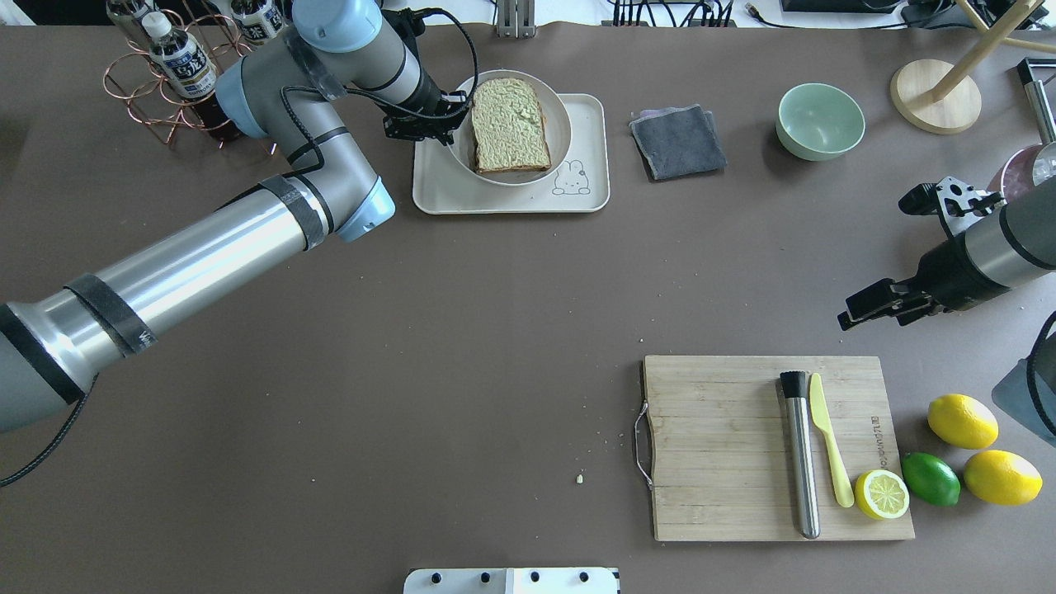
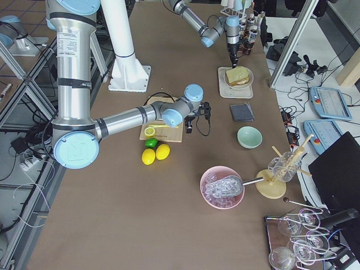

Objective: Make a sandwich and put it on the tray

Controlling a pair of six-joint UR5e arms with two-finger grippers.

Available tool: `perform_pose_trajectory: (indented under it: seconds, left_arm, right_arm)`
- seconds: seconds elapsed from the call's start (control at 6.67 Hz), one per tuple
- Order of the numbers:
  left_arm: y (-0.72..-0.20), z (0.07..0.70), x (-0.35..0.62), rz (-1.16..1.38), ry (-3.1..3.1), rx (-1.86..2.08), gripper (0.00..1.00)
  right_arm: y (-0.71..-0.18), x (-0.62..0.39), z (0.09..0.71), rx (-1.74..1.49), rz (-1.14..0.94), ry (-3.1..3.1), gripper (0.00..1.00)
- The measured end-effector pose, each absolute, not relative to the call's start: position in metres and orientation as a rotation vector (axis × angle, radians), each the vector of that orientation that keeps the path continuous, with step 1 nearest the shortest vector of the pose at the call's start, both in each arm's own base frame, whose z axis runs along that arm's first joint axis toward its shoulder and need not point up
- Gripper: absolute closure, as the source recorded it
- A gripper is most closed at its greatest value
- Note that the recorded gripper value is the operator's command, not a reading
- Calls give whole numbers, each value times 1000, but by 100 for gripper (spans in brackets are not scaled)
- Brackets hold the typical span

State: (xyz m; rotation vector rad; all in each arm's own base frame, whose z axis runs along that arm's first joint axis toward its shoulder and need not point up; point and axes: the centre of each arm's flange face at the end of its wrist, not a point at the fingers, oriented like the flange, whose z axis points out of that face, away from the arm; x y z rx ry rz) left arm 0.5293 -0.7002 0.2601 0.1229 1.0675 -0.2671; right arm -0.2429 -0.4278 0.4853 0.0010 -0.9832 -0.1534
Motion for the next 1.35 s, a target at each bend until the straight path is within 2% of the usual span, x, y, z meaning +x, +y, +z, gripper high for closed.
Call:
perform_pose_trajectory:
  seconds: [0.15, 0.3, 0.45, 0.6, 0.75, 0.9, 1.35]
  left_arm:
    - [-699, 263, 533, -263, 1070, 125, 55]
    - [-698, 264, 535, -261, 1069, 127, 39]
    - [-697, 266, 536, -261, 1067, 128, 28]
    - [-697, 266, 535, -261, 1067, 130, 28]
    - [-696, 266, 527, -263, 1074, 138, 21]
    - [-686, 273, 510, -261, 1077, 143, 3]
    - [-625, 299, 403, -51, 871, 161, 3]
  right_arm:
    - [-429, -243, 485, 2, -153, -983, 0]
    - [-429, -242, 484, 4, -152, -984, 0]
    - [-430, -242, 484, 4, -152, -985, 0]
    - [-431, -242, 483, 5, -150, -985, 0]
    - [-434, -237, 483, 10, -140, -985, 0]
    - [-438, -227, 484, 22, -129, -983, 0]
    - [-448, -173, 514, 65, -145, -927, 0]
